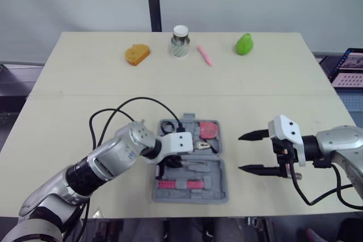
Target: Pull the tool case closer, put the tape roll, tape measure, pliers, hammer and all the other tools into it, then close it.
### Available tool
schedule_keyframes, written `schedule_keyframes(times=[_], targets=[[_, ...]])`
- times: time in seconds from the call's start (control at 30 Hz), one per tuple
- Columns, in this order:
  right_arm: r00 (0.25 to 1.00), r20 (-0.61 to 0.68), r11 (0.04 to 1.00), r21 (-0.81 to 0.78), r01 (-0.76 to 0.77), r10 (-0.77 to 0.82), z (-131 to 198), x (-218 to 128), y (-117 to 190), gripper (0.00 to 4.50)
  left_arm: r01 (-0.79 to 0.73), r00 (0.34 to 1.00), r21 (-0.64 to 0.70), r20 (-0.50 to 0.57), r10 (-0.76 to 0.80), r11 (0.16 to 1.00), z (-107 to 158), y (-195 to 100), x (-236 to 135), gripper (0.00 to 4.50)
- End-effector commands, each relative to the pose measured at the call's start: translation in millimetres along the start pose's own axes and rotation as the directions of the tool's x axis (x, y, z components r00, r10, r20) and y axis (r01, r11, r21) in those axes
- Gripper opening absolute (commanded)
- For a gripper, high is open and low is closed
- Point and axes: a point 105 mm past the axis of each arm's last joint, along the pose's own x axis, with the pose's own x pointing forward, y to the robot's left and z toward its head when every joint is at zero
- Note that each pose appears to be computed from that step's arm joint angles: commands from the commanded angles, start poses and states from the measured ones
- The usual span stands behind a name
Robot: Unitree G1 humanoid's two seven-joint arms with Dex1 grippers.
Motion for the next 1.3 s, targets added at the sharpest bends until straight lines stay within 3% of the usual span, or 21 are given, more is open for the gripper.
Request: schedule_keyframes(times=[0.03,1.3], targets=[[0.999,0.018,0.999,-0.039,0.027,-0.026,10,-7,-1,4.5,-0.011,1.0,0.039,0.017,0.01,0.999,8,1,-1,0.09],[0.999,0.026,0.999,-0.029,0.038,-0.038,12,-10,1,4.5,-0.002,0.999,0.09,0.05,-0.002,0.996,9,1,15,0.09]])
